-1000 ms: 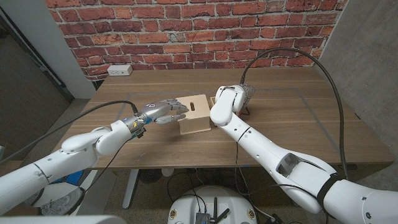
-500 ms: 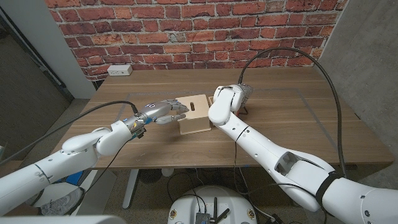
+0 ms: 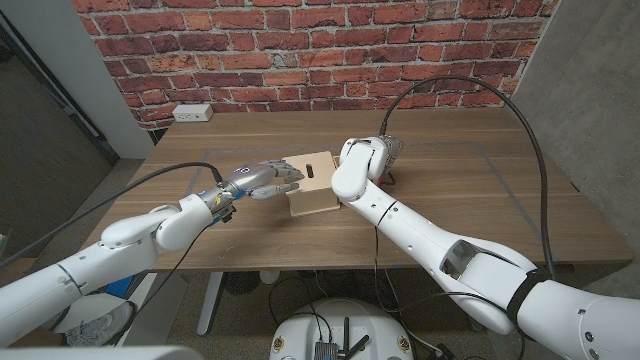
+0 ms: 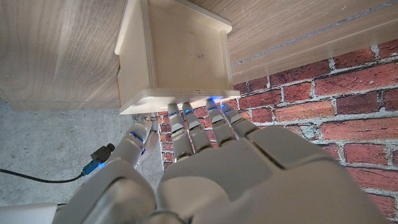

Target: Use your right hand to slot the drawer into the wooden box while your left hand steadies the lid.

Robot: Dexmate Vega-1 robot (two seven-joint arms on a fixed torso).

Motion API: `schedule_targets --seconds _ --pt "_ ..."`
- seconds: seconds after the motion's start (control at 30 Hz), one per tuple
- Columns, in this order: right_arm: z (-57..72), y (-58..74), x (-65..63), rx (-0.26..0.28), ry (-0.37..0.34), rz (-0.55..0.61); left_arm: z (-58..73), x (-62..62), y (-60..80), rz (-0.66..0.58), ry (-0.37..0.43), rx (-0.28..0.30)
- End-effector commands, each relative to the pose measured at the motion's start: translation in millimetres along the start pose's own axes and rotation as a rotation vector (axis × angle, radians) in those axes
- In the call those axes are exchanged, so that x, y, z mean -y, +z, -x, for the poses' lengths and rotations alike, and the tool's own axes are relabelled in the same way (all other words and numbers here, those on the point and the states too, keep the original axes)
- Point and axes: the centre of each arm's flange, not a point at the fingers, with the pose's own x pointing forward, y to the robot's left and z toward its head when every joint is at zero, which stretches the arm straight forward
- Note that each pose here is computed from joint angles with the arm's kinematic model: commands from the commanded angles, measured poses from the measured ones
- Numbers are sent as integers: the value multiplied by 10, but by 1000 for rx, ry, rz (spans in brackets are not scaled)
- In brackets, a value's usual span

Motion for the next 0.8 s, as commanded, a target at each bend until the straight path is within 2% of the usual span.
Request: schedule_targets --seconds 0.03,0.5,0.8 --pt "17 61 -23 7 5 0 -30 16 -24 7 1 -2" --pt "50 100 -20 18 15 -2 -53 28 -29 7 -1 5" --pt "29 130 37 8 38 3 -45 42 -11 10 -5 10"
